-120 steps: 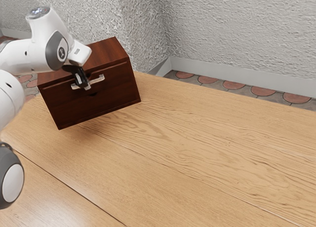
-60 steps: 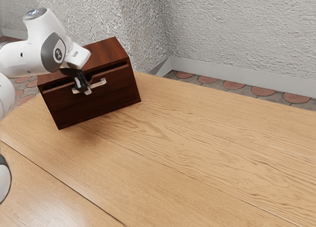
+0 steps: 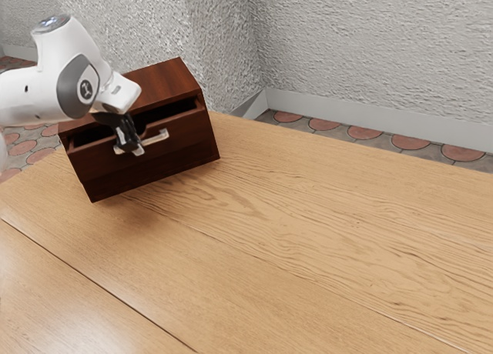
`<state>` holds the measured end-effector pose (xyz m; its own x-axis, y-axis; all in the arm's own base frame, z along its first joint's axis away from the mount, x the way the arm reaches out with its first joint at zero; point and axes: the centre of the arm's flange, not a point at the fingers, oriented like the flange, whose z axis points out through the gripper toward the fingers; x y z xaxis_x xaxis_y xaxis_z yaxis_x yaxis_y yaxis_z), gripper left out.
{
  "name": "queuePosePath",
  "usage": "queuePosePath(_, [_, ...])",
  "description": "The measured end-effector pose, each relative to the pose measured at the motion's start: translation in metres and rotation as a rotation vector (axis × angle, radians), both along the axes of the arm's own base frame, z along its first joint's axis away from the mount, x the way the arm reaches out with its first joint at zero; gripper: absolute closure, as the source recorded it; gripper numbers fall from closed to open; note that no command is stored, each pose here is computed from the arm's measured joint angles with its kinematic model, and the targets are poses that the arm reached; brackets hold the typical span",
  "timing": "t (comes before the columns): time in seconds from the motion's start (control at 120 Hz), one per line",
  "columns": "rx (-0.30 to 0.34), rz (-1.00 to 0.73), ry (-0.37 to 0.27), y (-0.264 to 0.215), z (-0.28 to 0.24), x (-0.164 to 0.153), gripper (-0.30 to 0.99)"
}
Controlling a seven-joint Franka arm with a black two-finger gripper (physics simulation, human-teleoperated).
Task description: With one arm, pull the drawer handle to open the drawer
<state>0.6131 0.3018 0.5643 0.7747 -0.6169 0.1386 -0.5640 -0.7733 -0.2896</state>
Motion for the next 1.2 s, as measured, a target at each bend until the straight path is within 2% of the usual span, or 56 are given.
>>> queuePosePath(0.55, [-0.009, -0.054, 0.013, -0.039, -0.004, -0.011, 0.65])
queuePosePath(0.908, [-0.008, -0.048, 0.011, -0.044, -0.001, -0.034, 0.65])
queuePosePath(1.2, [-0.004, -0.074, 0.02, -0.066, -0.005, -0.034, 0.65])
